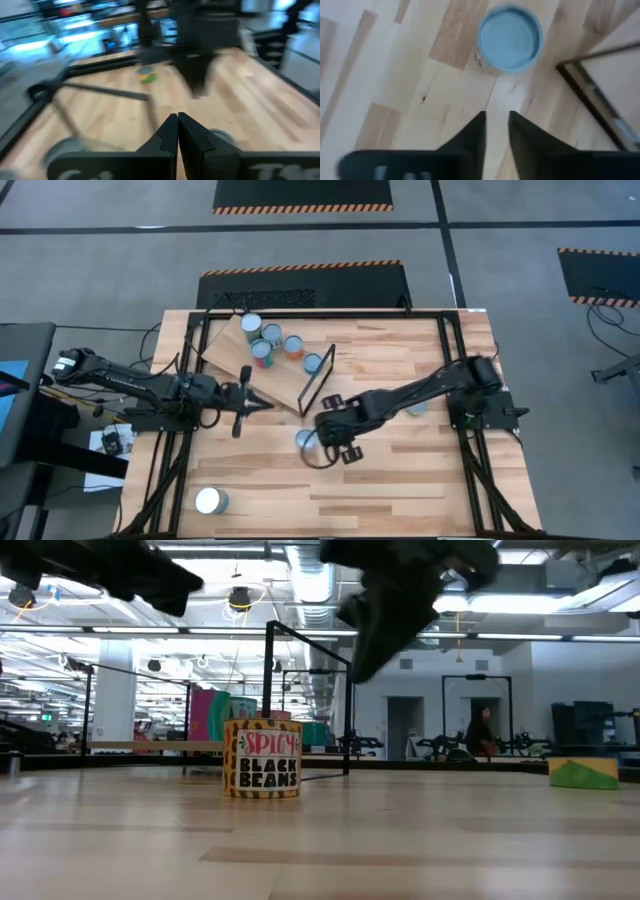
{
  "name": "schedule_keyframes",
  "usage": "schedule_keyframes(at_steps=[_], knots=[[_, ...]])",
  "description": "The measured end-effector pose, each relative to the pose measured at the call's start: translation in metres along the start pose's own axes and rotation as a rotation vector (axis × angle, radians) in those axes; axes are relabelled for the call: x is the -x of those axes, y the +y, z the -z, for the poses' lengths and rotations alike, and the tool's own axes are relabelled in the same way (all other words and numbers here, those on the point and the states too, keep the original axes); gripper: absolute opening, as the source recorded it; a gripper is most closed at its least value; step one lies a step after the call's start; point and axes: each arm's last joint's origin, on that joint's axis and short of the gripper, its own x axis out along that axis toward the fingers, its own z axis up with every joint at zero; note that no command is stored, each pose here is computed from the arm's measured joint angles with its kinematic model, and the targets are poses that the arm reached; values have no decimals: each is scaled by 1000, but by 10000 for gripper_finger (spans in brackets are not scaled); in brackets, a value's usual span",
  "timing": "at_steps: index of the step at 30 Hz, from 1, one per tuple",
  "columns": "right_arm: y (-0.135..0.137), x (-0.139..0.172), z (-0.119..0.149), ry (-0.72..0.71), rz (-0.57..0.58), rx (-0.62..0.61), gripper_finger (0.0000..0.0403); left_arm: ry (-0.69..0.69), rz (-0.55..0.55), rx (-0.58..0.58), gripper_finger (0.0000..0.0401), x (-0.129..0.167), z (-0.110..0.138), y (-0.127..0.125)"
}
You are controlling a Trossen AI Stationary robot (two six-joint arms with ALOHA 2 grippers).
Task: Pick and place cans onto a shelf
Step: Put the canned black beans on the shelf
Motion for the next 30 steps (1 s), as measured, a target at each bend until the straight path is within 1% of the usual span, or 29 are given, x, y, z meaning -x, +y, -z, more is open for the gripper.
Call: schedule_keyframes(at_steps=[4,5,7,9,11,14,17,22,26,30], knots=[[3,0,39,-155,18,-78,20,5,164,-74,2,-2,2,-18],[4,1,48,-208,23,-98,12,7,201,-82,2,-3,2,-23],[5,6,66,-314,33,-139,13,11,253,-88,2,-8,4,-32],[8,12,81,-417,37,-176,24,26,275,-82,2,-15,8,-39],[12,18,94,-502,52,-202,32,39,282,-56,2,-25,12,-45],[16,25,110,-579,66,-224,31,117,253,-33,10,-41,26,-52],[21,31,119,-615,53,-235,19,193,215,-45,28,-56,34,-56],[27,33,122,-625,76,-233,5,244,203,-69,70,-83,33,-63],[29,33,122,-626,72,-229,17,322,215,-125,97,-100,35,-69],[29,33,122,-629,73,-231,29,415,214,-160,109,-114,40,-71]])
